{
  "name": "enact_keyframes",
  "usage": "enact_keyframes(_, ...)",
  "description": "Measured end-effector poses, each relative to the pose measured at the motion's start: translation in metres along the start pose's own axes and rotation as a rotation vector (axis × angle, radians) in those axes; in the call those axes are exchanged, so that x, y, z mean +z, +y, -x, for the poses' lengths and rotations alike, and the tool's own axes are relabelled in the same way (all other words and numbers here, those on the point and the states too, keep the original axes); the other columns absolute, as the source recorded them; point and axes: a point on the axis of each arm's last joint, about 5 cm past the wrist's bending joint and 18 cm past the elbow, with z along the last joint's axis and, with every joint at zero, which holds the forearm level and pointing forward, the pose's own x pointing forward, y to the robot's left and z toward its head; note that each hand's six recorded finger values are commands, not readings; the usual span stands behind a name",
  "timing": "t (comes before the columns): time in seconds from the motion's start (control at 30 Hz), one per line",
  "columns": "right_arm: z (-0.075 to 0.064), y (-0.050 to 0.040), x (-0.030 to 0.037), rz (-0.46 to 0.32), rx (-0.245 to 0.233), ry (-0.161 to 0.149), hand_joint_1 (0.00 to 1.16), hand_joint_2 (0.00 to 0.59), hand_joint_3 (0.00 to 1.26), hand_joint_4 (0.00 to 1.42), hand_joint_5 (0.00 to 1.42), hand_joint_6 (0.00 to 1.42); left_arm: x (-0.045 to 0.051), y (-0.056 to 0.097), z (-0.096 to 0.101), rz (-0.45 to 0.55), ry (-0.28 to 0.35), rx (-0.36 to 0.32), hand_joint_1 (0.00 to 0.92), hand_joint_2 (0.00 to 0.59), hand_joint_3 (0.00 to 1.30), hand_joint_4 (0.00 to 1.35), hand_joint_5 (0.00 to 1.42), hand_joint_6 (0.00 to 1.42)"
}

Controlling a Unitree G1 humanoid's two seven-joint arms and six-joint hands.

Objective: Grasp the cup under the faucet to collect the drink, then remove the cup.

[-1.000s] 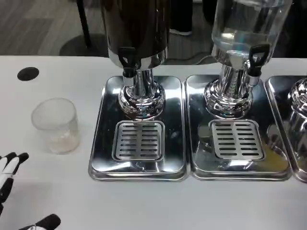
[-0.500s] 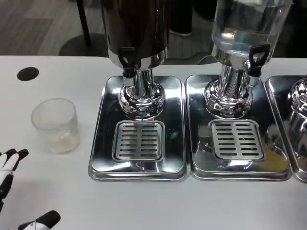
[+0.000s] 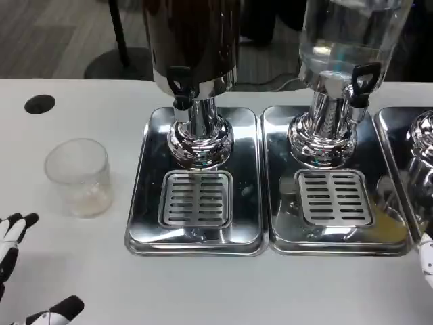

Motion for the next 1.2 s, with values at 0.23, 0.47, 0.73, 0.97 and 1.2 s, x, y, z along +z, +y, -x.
enact_keyframes(0.23,-0.001,0.0013,0.0002,0.016,0.013,0.011,0.59,0.579,0.39,0.23,0.14,0.12,-0.0001,0.0,-0.003,0.002,-0.004,0.006,0.0,0.075,0.08,0.0,0.0,0.0)
enact_keyframes(0.47,-0.001,0.0018,0.0012,0.012,0.015,0.01,0.6,0.58,0.39,0.23,0.14,0.12,-0.0012,-0.001,-0.002,0.004,0.003,0.0,0.0,0.075,0.08,0.0,0.0,0.0)
enact_keyframes(0.73,-0.001,0.0015,0.0032,0.009,0.014,0.003,0.6,0.577,0.39,0.23,0.14,0.12,-0.0014,-0.003,-0.001,0.008,0.002,-0.006,0.0,0.075,0.08,0.0,0.0,0.0)
enact_keyframes(0.97,0.0,0.0015,0.0031,0.002,0.013,0.007,0.61,0.578,0.39,0.24,0.14,0.12,-0.0015,-0.003,0.003,0.059,0.012,0.018,0.0,0.067,0.06,0.0,0.0,0.0)
enact_keyframes(1.2,-0.001,0.0014,0.0032,-0.006,0.011,0.009,0.61,0.584,0.39,0.24,0.14,0.12,-0.0111,-0.005,0.011,0.246,0.092,0.094,0.0,0.056,0.01,0.0,0.0,0.0)
